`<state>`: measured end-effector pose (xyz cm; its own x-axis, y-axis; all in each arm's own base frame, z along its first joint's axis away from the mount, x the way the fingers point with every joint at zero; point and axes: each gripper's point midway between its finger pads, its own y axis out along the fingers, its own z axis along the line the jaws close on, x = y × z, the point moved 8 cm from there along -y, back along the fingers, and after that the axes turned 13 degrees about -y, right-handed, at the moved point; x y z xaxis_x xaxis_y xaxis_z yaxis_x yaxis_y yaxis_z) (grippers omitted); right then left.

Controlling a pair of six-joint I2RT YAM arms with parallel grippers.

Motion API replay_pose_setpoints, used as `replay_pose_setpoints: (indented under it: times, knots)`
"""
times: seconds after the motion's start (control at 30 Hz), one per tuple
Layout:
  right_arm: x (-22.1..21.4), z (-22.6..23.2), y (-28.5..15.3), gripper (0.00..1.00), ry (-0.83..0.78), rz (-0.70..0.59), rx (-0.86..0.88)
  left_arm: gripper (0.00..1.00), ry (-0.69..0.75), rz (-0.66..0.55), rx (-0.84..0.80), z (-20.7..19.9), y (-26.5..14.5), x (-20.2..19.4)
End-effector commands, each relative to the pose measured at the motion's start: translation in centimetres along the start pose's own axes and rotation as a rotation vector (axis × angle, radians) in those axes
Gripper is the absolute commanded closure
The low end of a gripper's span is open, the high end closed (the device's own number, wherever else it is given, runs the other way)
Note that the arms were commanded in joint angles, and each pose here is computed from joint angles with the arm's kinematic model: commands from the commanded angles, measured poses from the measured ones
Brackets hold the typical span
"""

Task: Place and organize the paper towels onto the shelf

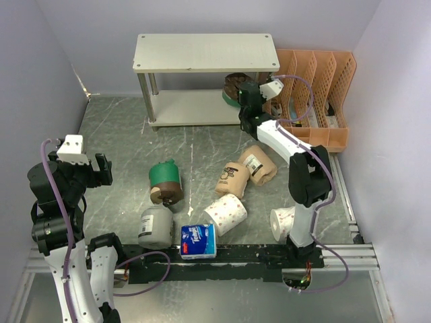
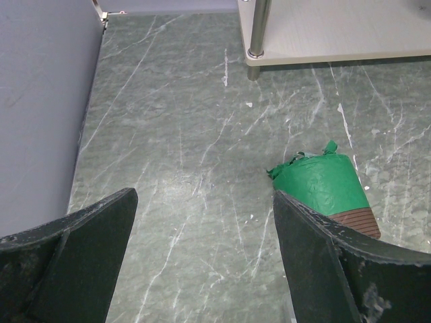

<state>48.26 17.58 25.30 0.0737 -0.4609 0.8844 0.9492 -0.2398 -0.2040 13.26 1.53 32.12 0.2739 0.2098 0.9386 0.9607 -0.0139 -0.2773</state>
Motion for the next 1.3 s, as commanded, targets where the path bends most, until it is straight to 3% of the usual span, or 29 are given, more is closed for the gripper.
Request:
replay_pose_setpoints:
  times: [0.0, 0.4, 0.47, 0.6, 0.73, 0.9, 1.03, 1.13, 1.27]
  knots:
    - [0.6, -0.1, 1.5, 1.00, -0.010, -0.081, -0.080, 0.06, 0.003, -0.028, 0.005, 0.1, 0.2, 0.4]
    - [-1.2, -1.2, 4.5, 0.97, -0.026, -0.120, -0.067, 0.06, -0.005, -0.016, 0.017, 0.3, 0.5, 0.4]
    - [-0.8, -1.2, 4.5, 0.84, -0.029, -0.122, -0.033, 0.06, -0.006, -0.015, 0.019, 0.3, 0.5, 0.4]
    - [-0.1, -1.9, 3.4, 0.37, -0.017, -0.114, 0.009, 0.06, -0.003, -0.018, 0.014, 0.2, 0.4, 0.4]
    - [0.4, -2.7, 1.3, 0.03, 0.025, -0.122, 0.054, 0.06, -0.005, -0.015, 0.018, 0.3, 0.5, 0.4]
    - [0.6, -3.5, -1.2, 0.00, 0.077, -0.089, 0.103, 0.06, -0.010, -0.010, 0.026, 0.4, 0.7, 0.4]
    - [-0.5, -3.8, -5.8, 0.00, 0.047, -0.037, 0.162, 0.06, -0.012, -0.010, 0.030, 0.4, 0.7, 0.4]
    - [-2.3, -2.5, -9.7, 0.00, -0.042, 0.083, 0.319, 0.06, -0.016, 0.002, 0.032, 0.6, 1.0, 0.3]
    - [-6.9, -1.7, -14.7, 0.00, -0.216, 0.232, 0.691, 0.06, -0.025, 0.024, 0.046, 0.8, 1.5, 0.2]
